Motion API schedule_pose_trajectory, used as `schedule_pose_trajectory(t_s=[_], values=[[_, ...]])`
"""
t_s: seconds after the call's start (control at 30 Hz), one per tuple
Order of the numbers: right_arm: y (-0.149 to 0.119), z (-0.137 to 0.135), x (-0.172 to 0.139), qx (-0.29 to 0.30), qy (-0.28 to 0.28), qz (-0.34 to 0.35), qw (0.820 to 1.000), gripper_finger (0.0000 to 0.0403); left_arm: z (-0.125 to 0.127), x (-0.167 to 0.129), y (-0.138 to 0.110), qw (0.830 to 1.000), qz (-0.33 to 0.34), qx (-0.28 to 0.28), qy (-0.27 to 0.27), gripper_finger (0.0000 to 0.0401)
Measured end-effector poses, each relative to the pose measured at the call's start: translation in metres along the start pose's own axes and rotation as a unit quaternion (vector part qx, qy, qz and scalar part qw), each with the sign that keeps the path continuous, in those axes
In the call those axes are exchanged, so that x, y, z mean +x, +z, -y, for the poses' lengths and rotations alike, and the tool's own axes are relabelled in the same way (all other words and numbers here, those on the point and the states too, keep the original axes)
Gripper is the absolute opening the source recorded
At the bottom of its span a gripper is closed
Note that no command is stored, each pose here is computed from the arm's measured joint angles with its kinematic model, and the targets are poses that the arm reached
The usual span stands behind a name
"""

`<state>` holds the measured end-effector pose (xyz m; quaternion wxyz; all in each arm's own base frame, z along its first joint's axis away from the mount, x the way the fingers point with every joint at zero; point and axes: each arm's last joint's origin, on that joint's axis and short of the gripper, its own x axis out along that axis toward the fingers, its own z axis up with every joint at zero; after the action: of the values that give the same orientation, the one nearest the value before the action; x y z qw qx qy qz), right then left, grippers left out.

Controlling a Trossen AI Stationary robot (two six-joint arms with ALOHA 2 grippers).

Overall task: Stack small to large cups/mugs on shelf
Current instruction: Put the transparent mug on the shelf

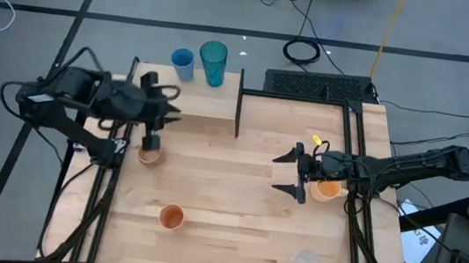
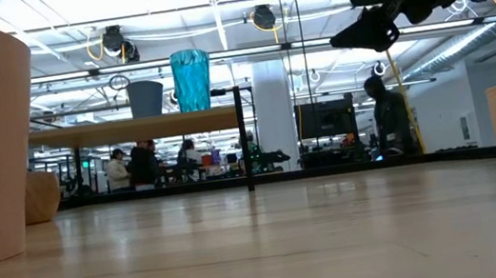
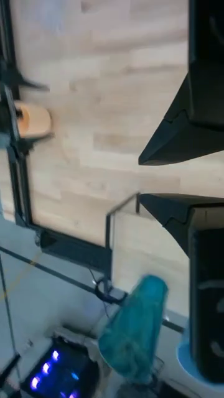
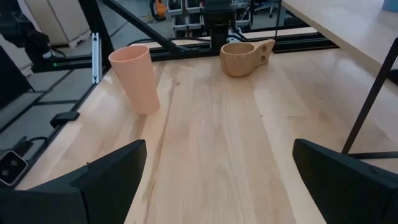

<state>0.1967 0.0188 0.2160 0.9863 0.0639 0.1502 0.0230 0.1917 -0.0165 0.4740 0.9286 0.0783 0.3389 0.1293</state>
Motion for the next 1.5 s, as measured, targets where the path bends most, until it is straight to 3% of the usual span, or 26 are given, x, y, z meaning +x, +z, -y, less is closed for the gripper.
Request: schedule_pose_trajectory(t_s=[0.27, 0.67, 1.17, 1.5], values=[[0.001, 0.0, 0.0, 0.026, 0.001, 0.007, 1.0, 0.0396, 0.035, 0.012, -0.012, 1.0, -0.016, 0.003, -0.006, 0.0085], [0.007, -0.002, 0.0, -0.002, 0.005, 0.013, 1.0, 0.0396, 0.074, 0.057, -0.039, 0.999, -0.038, 0.029, -0.012, 0.0085], [0.117, -0.017, -0.042, -0.035, -0.01, -0.109, 0.993, 0.0392, 0.078, 0.067, -0.044, 0.999, -0.03, 0.037, 0.017, 0.0086], [0.153, -0.023, -0.055, -0.04, -0.023, -0.221, 0.974, 0.0392, 0.078, 0.067, -0.044, 0.999, -0.03, 0.034, 0.018, 0.0085]])
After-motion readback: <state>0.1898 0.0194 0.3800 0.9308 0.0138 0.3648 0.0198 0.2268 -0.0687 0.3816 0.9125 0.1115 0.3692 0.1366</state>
